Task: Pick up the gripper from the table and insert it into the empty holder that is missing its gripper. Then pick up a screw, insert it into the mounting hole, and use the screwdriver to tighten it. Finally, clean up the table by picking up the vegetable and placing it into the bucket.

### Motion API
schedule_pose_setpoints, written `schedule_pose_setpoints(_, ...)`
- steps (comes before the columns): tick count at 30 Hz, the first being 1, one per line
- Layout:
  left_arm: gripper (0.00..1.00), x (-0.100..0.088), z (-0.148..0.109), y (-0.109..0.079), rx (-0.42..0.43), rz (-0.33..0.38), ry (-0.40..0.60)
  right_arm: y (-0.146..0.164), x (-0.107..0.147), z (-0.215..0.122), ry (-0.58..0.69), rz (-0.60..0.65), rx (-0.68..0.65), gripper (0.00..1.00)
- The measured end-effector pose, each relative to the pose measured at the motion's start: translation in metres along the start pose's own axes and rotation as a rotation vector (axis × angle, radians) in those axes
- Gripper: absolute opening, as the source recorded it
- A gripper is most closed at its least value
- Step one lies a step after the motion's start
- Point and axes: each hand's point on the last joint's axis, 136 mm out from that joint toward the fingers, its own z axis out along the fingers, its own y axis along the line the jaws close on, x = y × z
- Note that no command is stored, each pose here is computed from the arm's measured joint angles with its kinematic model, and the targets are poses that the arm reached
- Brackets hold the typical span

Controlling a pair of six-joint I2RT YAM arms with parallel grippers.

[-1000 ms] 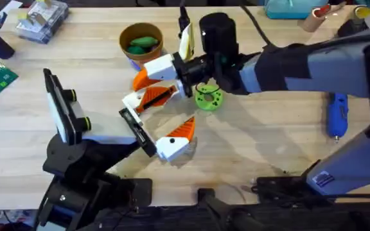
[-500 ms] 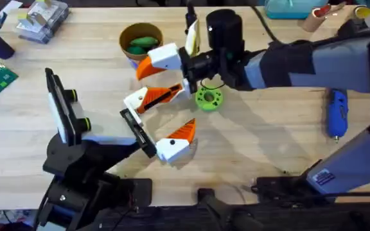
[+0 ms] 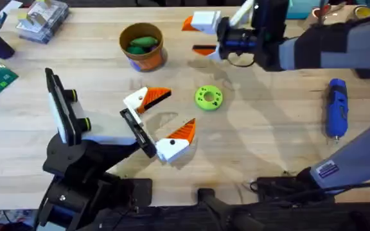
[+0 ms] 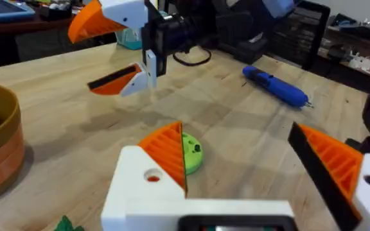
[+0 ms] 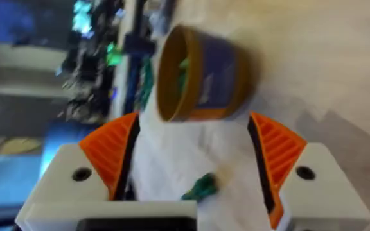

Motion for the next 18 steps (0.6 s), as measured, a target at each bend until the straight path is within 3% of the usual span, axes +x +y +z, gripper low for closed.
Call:
schedule_pose_setpoints(4, 0.986, 0.0, 0.0, 0.0, 0.0, 0.0, 0.0, -0.021, -0.016, -0.015, -0.059, -0.027, 0.156, 0.996)
schedule_pose_setpoints(8, 0.986, 0.0, 0.0, 0.0, 0.0, 0.0, 0.0, -0.006, -0.013, -0.035, -0.038, -0.094, 0.245, 0.996)
schedule_pose_setpoints(11, 0.986, 0.0, 0.0, 0.0, 0.0, 0.0, 0.0, 0.015, -0.001, -0.06, -0.012, -0.143, 0.303, 0.997)
schedule_pose_setpoints(18, 0.986, 0.0, 0.0, 0.0, 0.0, 0.0, 0.0, 0.043, 0.051, -0.127, 0.084, -0.179, 0.46, 0.997)
